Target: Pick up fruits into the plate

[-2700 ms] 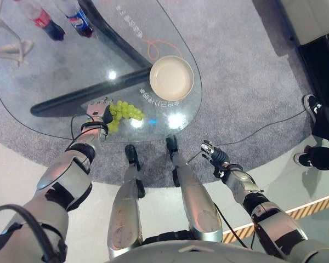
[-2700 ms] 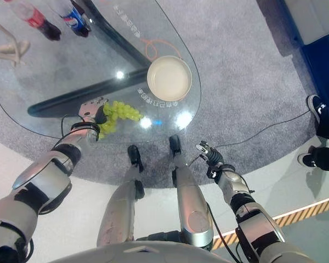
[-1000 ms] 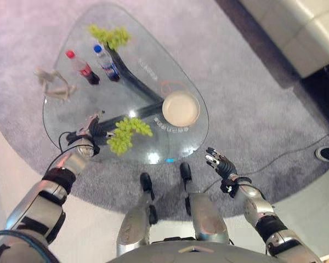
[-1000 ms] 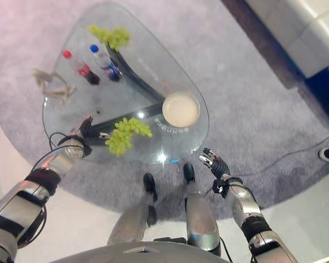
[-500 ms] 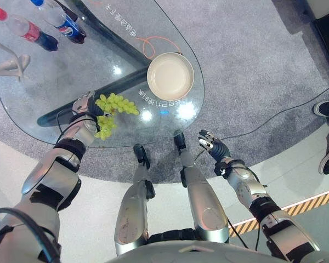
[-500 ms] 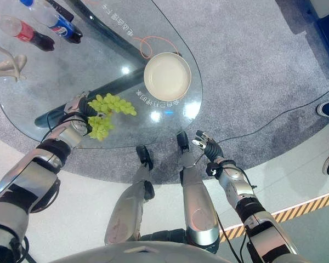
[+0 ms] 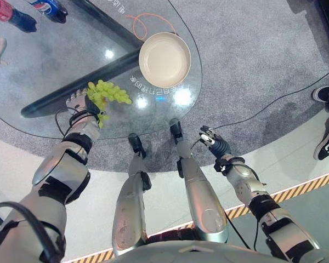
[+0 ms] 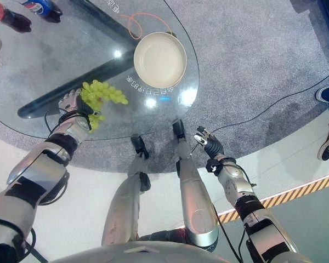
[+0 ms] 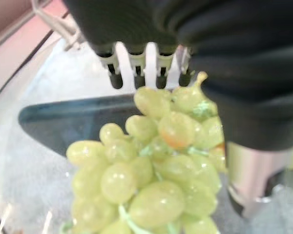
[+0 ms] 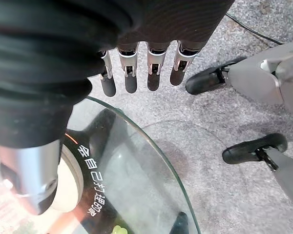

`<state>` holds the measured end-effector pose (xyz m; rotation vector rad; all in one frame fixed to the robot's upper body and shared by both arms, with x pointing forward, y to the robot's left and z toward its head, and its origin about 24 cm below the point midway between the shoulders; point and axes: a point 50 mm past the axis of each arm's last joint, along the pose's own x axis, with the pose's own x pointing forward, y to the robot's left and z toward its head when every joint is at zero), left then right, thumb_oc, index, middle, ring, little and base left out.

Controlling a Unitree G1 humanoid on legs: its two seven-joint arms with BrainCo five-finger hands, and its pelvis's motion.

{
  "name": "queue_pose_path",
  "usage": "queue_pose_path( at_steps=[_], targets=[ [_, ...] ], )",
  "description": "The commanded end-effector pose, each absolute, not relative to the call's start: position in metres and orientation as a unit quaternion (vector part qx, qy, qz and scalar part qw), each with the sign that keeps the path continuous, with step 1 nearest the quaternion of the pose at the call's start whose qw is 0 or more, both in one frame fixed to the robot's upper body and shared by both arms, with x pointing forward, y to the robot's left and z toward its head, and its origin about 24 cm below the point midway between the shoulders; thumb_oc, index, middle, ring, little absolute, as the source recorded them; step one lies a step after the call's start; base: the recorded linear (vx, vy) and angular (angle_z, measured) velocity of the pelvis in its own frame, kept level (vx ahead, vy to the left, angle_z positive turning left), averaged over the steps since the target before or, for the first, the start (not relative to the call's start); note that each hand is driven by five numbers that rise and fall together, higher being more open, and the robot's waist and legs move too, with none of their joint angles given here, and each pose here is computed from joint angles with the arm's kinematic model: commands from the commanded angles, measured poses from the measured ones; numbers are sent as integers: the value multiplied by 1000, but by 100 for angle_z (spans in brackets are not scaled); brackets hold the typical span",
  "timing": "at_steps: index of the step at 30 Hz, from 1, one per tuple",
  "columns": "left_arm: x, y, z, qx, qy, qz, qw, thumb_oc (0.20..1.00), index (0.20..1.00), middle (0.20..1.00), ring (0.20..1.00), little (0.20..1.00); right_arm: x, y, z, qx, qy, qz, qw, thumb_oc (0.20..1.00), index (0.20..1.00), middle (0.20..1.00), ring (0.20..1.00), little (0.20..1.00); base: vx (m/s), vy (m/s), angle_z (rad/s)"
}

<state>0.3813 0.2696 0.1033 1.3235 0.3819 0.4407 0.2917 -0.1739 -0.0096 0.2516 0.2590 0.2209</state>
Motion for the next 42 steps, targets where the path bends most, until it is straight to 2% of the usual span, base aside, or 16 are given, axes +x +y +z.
queue_pose_path(
  at_steps=[1,4,5,6,7,25,35,42],
  targets=[
    [363,294,84,640,234,214,700,1000,1000,1000,1000,1000,292,-166,-4,152,103,122,975,1000,1000,1000,1000,1000,-37,-14,2],
    [364,296,88,646,231,222,693,1000,1000,1000,1000,1000,294,-165,-1,157,98,126,975,1000,1000,1000,1000,1000,-39,-11,0],
    [364,296,89,646,229,223,693,900,900,900,900,900,295,-165,0,158,97,128,974,1000,1000,1000,1000,1000,0,0,0],
    [364,296,89,647,228,223,692,376,376,376,376,376,295,-165,-1,159,98,128,974,1000,1000,1000,1000,1000,0,0,0],
    [365,296,90,649,222,223,692,200,200,200,200,200,295,-165,-1,160,97,128,974,1000,1000,1000,1000,1000,-13,-15,5],
    [367,298,97,648,203,228,698,200,200,200,200,200,300,-162,1,167,95,133,972,1000,1000,1000,1000,1000,-12,-12,3],
    [372,293,101,613,164,225,739,200,200,200,200,200,300,-165,1,164,92,135,973,1000,1000,1000,1000,1000,-1,4,0],
    [374,284,103,568,106,215,787,200,200,200,200,200,297,-169,0,156,94,130,975,1000,1000,1000,1000,1000,10,33,-2]
  ],
)
